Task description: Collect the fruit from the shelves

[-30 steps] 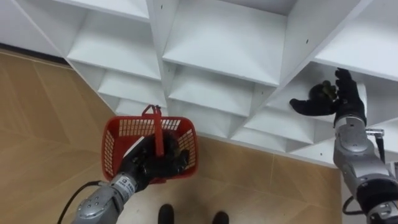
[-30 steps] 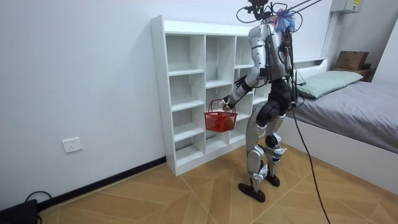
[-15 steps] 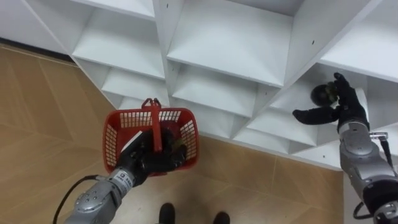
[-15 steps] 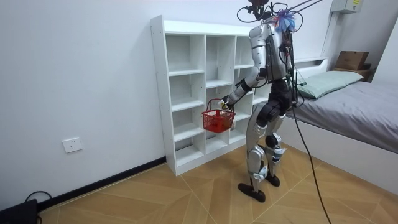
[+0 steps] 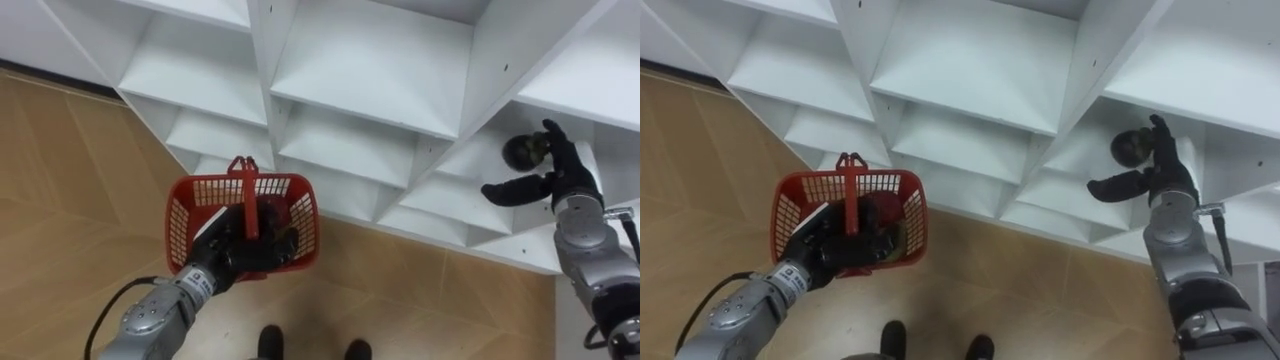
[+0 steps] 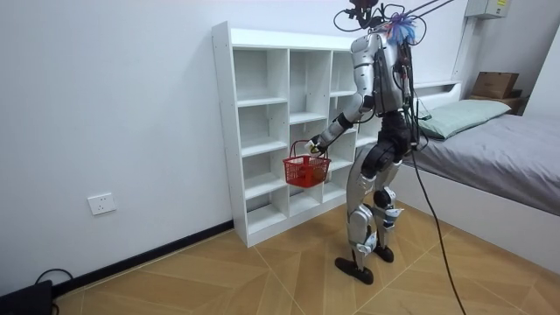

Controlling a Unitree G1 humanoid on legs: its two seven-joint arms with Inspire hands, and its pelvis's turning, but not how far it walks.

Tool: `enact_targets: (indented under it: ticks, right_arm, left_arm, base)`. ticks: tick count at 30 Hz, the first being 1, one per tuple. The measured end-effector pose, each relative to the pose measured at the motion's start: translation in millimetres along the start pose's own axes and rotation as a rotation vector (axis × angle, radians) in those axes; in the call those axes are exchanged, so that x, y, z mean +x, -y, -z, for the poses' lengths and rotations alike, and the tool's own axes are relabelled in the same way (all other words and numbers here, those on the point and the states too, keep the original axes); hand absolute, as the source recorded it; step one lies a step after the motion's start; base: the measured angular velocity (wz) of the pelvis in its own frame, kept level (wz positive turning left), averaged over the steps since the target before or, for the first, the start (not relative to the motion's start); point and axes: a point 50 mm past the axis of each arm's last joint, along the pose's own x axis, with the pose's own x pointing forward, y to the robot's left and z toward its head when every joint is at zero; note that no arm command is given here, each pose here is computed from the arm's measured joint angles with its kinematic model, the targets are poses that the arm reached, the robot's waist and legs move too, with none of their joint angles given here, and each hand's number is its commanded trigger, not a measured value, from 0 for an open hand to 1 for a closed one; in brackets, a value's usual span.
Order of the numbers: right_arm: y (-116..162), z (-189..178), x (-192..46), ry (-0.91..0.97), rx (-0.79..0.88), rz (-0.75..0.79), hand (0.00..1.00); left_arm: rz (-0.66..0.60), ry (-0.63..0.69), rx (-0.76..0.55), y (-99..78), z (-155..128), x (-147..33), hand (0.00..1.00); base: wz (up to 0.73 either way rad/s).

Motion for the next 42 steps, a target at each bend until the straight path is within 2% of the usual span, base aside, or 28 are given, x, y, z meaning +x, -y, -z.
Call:
enact_targets:
  ticks: [20,23,24,25,26,28,37,42]
  right_arm:
    - [1.3,1.1,0.7,-0.023,0.002,0.004,0.0]
    - [1.3,1.7,0.7,-0.029,0.0,0.004,0.13]
    - [1.3,2.0,0.7,-0.033,0.0,0.004,0.43]
    - [1.3,2.0,0.7,-0.033,-0.001,0.004,0.56]
    - [1.5,1.9,0.7,-0.033,-0.001,0.007,0.59]
    - [4.5,0.2,1.7,-0.028,-0.002,0.029,1.0]
    - [6.9,-3.3,4.0,-0.039,0.006,0.031,1.0]
    - [7.3,-6.9,5.7,-0.05,0.082,0.034,1.0]
  left_arm:
    - [0.007,0.001,0.001,1.4,-1.9,2.3,1.0]
    - [0.006,-0.007,-0.001,1.5,-0.9,2.4,1.0]
    - [0.006,-0.009,-0.001,1.6,-0.6,2.3,1.0]
    - [0.006,-0.009,-0.001,1.6,-0.6,2.3,1.0]
    - [0.006,-0.01,-0.002,1.6,-0.5,2.3,1.0]
    - [0.007,-0.01,-0.002,1.6,-0.5,2.4,1.0]
    - [0.021,-0.033,0.004,5.0,2.1,3.6,1.0]
    - [0.021,-0.039,0.003,5.0,2.4,3.7,1.0]
  base:
    - [0.0]
    - [0.0]
    - [0.0]
    - [0.0]
    - [0.0]
    - [0.0]
    - [0.0]
    - [0.0]
